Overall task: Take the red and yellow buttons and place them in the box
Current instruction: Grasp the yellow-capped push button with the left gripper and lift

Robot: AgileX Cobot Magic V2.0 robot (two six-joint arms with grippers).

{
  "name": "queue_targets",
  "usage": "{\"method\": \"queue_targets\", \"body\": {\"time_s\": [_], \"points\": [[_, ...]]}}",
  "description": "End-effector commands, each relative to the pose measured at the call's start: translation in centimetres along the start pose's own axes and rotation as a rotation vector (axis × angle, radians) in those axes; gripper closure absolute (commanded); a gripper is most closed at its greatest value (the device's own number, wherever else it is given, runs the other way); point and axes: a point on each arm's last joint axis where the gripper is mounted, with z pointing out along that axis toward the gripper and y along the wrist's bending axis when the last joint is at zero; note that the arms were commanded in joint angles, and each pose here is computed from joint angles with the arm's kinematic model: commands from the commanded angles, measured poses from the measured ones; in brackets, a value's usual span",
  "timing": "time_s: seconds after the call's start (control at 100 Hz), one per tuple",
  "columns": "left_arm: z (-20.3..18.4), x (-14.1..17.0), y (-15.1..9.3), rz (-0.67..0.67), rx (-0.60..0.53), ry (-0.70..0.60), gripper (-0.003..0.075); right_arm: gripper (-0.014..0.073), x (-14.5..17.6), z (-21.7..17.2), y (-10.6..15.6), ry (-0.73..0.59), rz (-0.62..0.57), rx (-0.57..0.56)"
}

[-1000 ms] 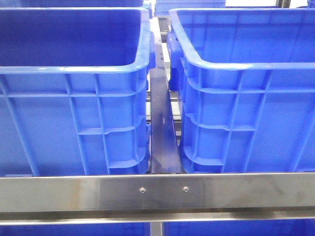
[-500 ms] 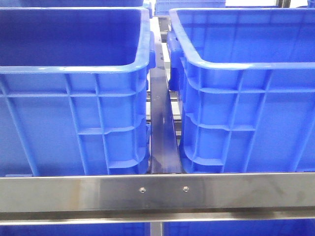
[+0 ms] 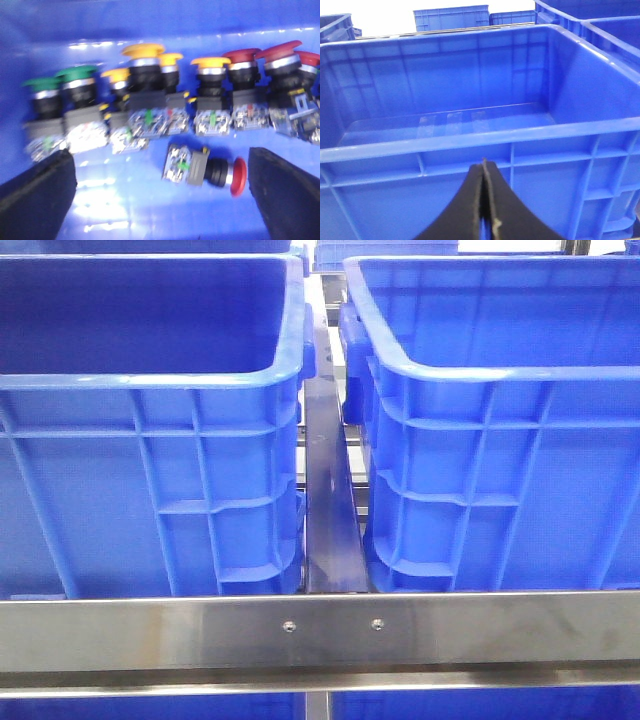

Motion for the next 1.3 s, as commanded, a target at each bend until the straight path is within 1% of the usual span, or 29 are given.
{"method": "queue_targets", "body": {"time_s": [0.0, 0.29, 0.48, 0.71, 0.85, 0.96, 1.03, 1.1, 1.14, 1.21, 1.29], "points": [[-1.0, -1.6, -0.3, 0.003, 0.005, -0.085, 0.007, 0.0656, -1.4, -0.3, 0.2, -0.121, -0.008, -0.019], [2.7, -2.7, -0.3, -0.007, 0.016, -0.025, 0.007, 0.0656, -1.4, -0.3, 0.2, -0.121, -0.008, -0.019], [5.1, -2.8, -0.3, -0.021, 0.02, 0.001, 0.0071, 0.0656, -1.4, -0.3, 0.2, -0.121, -0.008, -0.019], [7.0, -2.8, -0.3, -0.022, 0.02, 0.017, 0.0071, 0.0656, -1.4, -0.3, 0.2, -0.121, -0.008, -0.019], [7.5, -2.8, -0.2, -0.022, 0.02, 0.013, 0.0082, 0.0656, -1.4, -0.3, 0.2, -0.121, -0.008, -0.019], [7.5, -3.0, -0.2, -0.023, 0.018, -0.01, 0.0129, 0.0656, -1.4, -0.3, 0.2, -0.121, -0.008, -0.019], [7.5, -3.1, -0.2, -0.023, 0.018, -0.014, 0.0174, 0.0656, -1.4, -0.3, 0.2, -0.121, -0.008, -0.019], [7.5, -3.1, -0.2, -0.023, 0.018, -0.014, 0.0244, 0.0656, -1.4, -0.3, 0.2, -0.121, -0.008, -0.019], [7.5, -3.1, -0.2, -0.023, 0.018, -0.014, 0.0315, 0.0656, -1.4, -0.3, 0.2, -0.121, -0.008, -0.019], [7.5, -3.1, -0.2, -0.023, 0.018, -0.014, 0.0402, 0.0656, -1.4, -0.3, 0.2, -0.121, -0.008, -0.019], [7.5, -3.1, -0.2, -0.023, 0.018, -0.014, 0.0449, 0.0656, -1.4, -0.3, 0.2, -0.121, -0.008, -0.019]]}}
